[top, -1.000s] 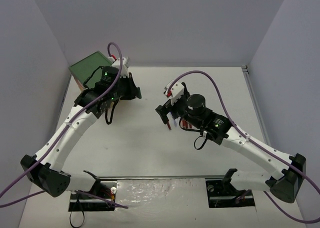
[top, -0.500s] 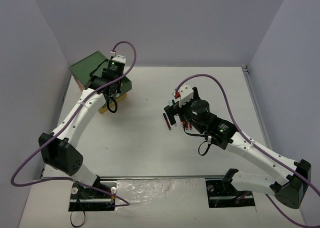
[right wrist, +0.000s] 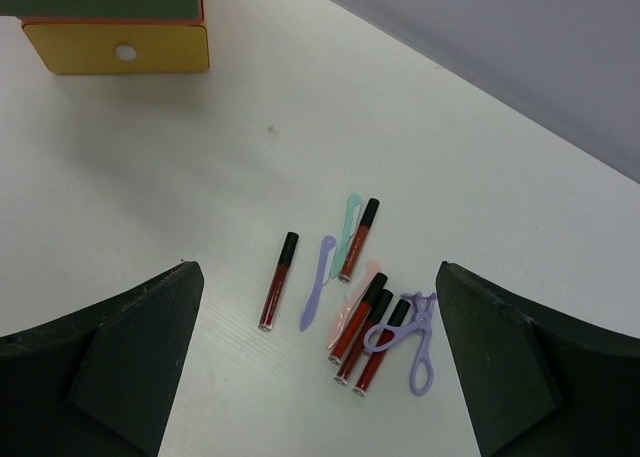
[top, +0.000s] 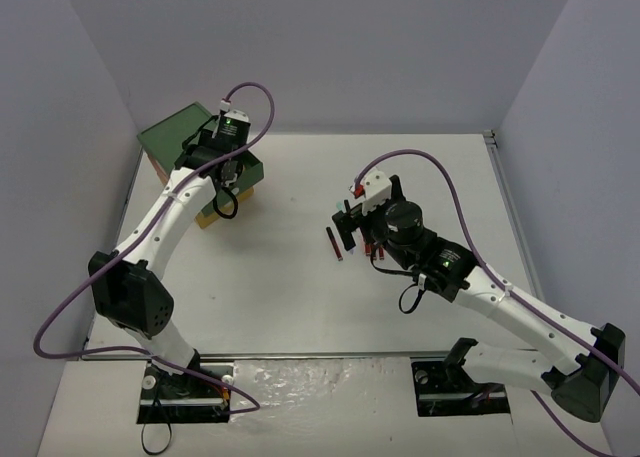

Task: Organize the makeup

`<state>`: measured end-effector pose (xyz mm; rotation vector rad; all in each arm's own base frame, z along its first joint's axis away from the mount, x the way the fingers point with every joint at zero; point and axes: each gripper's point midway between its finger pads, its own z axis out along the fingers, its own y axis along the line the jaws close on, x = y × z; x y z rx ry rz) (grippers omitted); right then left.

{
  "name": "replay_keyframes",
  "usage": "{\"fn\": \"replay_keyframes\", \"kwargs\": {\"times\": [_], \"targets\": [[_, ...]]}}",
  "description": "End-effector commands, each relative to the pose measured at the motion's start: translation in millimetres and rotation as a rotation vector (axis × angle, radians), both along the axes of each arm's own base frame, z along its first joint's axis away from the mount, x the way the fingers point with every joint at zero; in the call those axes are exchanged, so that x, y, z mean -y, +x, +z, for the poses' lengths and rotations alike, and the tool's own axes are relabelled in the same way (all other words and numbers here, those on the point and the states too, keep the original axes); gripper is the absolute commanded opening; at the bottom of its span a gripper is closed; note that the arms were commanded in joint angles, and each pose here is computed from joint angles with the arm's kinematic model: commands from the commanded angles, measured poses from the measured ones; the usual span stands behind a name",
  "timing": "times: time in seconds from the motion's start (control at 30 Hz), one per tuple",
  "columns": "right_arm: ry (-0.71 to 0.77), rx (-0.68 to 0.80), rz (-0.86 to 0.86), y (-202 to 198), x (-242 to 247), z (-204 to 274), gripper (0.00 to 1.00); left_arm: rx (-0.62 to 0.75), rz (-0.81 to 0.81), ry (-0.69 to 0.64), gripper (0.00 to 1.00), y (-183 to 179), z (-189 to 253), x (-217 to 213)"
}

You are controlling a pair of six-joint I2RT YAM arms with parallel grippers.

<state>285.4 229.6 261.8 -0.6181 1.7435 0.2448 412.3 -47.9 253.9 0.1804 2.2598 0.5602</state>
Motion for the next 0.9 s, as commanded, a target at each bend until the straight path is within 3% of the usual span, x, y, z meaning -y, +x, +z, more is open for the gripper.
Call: {"fn": "replay_keyframes", "kwargs": {"times": [0.0, 0.17, 0.3, 0.43, 0.57, 0.87], "targets": [[0.061, 0.057, -0.042, 6.1, 5.6, 22.2, 1.00, 0.101, 0.013, -0.020, 0.48, -0.3, 41.9, -3.8], [0.064, 0.058, -0.044, 5.1, 6.5, 22.9, 1.00, 0.144, -0.058, -0.154, 0.49, -9.3, 60.2, 18.3], [0.071, 0.061, -0.054, 5.3, 8.2, 24.9, 1.00, 0.166, -0.213, -0.433, 0.49, -28.9, 78.5, 71.4], [0.074, 0.056, -0.060, 4.9, 9.6, 23.5, 1.00, 0.108, -0.268, -0.604, 0.50, -44.9, 64.4, 102.2], [0.077, 0.054, -0.061, 3.5, 11.1, 22.3, 1.00, 0.071, -0.263, -0.634, 0.56, -46.0, 44.3, 108.9], [0.081, 0.053, -0.069, 1.8, 14.2, 20.5, 1.00, -0.028, -0.214, -0.547, 0.70, -30.1, -1.4, 104.8]]}}
